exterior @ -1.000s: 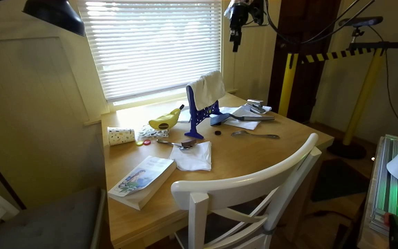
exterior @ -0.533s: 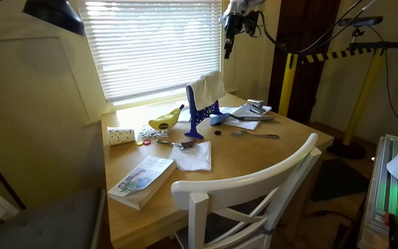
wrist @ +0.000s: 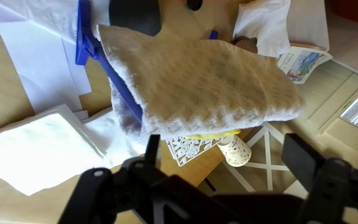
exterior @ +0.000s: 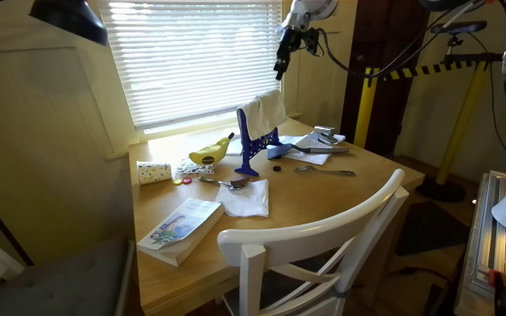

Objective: Remove the white cloth from the blue object, put it on the table and fold it

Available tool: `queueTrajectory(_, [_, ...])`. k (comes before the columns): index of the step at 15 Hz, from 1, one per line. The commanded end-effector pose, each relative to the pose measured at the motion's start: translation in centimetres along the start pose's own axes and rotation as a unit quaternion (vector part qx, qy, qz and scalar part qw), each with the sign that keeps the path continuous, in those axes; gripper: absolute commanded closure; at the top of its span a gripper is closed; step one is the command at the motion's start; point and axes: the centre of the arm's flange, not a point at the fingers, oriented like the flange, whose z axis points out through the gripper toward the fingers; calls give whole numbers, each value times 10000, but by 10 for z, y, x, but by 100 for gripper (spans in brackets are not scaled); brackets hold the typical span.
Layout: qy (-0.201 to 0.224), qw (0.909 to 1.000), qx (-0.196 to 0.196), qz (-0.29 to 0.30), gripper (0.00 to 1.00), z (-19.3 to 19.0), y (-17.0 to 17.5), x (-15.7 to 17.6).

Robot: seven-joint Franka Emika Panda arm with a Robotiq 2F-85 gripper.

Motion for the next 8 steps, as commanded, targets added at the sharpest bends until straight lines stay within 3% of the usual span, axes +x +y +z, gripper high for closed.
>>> queueTrajectory(1, [176,9997,-116,109,0,1,23,15])
queueTrajectory(8, [261,9965,-62,798,1,6,47,12])
